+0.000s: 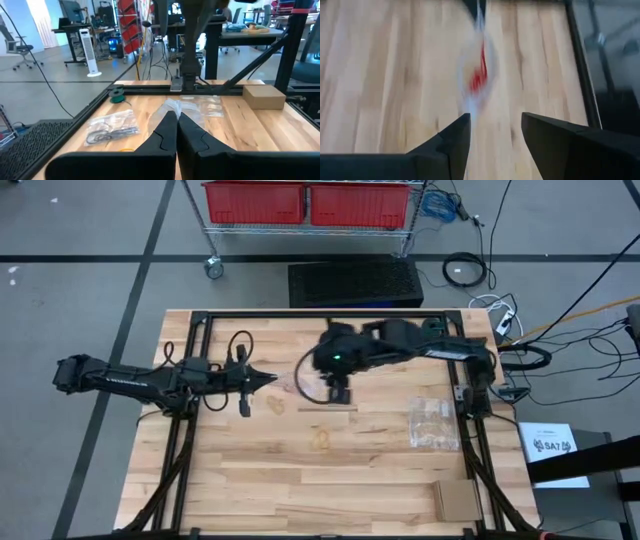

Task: Sort rubber bands
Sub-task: Close the zip bag

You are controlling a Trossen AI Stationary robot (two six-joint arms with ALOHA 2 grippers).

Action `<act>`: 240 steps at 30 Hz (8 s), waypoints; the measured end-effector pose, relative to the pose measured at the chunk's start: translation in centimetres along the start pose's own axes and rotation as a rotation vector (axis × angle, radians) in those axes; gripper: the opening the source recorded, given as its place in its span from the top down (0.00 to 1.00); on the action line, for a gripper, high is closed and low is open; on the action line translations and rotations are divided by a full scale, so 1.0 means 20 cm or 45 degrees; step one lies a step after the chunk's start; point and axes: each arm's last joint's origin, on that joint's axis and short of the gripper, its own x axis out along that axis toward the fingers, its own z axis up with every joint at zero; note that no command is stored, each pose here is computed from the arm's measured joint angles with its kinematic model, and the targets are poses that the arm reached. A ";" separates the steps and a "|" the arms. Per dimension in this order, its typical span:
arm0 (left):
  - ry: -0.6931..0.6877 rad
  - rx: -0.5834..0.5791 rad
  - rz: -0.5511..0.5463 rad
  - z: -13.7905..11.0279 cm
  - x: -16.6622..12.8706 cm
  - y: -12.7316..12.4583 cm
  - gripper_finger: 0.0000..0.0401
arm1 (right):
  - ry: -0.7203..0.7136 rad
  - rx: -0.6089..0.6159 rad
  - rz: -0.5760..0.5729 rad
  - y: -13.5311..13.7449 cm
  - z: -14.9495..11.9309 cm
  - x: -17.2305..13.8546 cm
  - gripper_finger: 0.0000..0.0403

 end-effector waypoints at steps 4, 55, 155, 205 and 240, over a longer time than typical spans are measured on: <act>0.001 -0.009 0.000 0.00 0.00 0.00 1.00 | 0.166 0.032 -0.003 -0.01 -0.09 -0.07 0.60; 0.551 0.184 0.015 -0.38 0.55 -0.01 0.95 | -0.700 0.516 0.271 0.22 -1.24 0.63 0.99; 0.646 0.016 0.107 -0.35 0.60 0.28 0.98 | -0.492 0.759 -0.321 0.02 -1.00 0.85 1.00; 0.643 -0.176 -0.176 -0.35 0.58 0.29 0.60 | -0.486 0.624 -0.426 0.14 -0.93 1.07 1.00; 0.356 0.010 -0.481 -0.19 0.59 0.07 0.60 | -0.453 0.276 -0.600 0.54 -0.60 0.59 1.00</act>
